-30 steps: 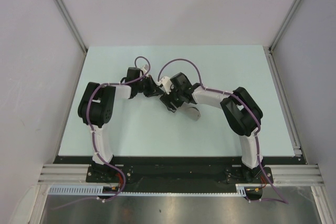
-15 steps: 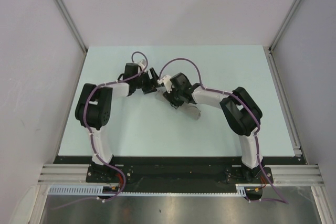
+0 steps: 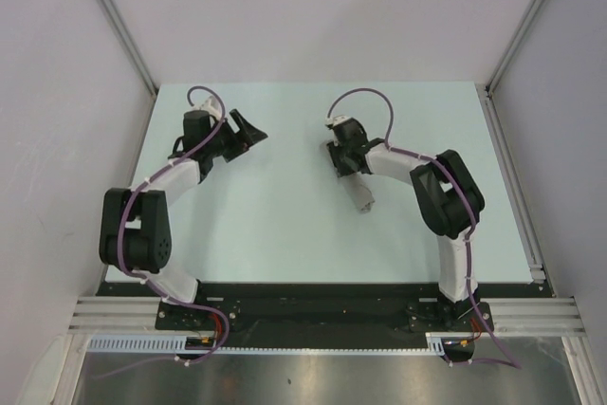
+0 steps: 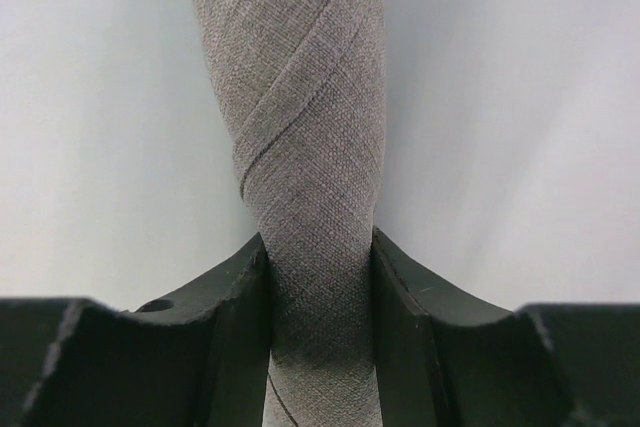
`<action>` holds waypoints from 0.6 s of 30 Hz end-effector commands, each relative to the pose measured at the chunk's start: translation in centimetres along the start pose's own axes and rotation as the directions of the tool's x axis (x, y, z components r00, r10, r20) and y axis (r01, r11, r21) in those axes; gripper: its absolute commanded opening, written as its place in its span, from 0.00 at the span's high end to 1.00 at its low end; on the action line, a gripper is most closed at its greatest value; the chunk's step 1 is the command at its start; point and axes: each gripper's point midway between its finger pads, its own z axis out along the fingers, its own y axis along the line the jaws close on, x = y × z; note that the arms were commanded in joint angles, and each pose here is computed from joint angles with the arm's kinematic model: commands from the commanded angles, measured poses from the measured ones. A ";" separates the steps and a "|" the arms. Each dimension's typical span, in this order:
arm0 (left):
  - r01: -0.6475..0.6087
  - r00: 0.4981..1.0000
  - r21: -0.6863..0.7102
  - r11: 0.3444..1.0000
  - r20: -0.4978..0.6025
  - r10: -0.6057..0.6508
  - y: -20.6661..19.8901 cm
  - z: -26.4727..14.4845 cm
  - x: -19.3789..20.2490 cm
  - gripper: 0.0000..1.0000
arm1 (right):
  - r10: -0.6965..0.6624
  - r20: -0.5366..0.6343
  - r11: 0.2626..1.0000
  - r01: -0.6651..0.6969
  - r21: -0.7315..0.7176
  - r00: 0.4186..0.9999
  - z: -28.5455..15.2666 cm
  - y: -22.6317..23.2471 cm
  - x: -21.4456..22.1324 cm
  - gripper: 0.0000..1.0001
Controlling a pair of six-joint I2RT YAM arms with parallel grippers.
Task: Fold the napkin, place the utensils inside, and roll it up
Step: Roll the napkin with the utensil
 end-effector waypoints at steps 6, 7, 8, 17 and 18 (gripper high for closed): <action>0.003 1.000 0.026 1.000 0.013 -0.003 -1.2 -2.6 0.8 0.14 | 0.296 -0.085 0.905 -0.250 0.343 0.952 -0.2 -12.3 3.3 0.58; 0.001 1.000 0.020 1.000 0.008 -0.001 -1.0 -2.7 1.0 0.14 | 0.300 -0.087 0.897 -0.250 0.364 0.950 -0.3 -13.2 3.4 0.57; -0.002 1.000 0.018 1.000 0.009 0.002 -1.0 -2.9 1.1 0.13 | 0.304 -0.097 0.892 -0.248 0.378 0.948 -0.1 -13.6 3.8 0.57; -0.017 1.000 0.010 1.000 0.011 0.016 -0.8 -4.2 1.4 0.12 | 0.364 -0.125 0.887 -0.302 0.350 0.923 0.3 -14.6 4.3 0.50; -0.025 1.000 0.008 1.000 0.008 0.024 -0.8 -4.3 1.5 0.12 | 0.365 -0.120 0.894 -0.312 0.321 0.923 0.2 -14.1 3.8 0.47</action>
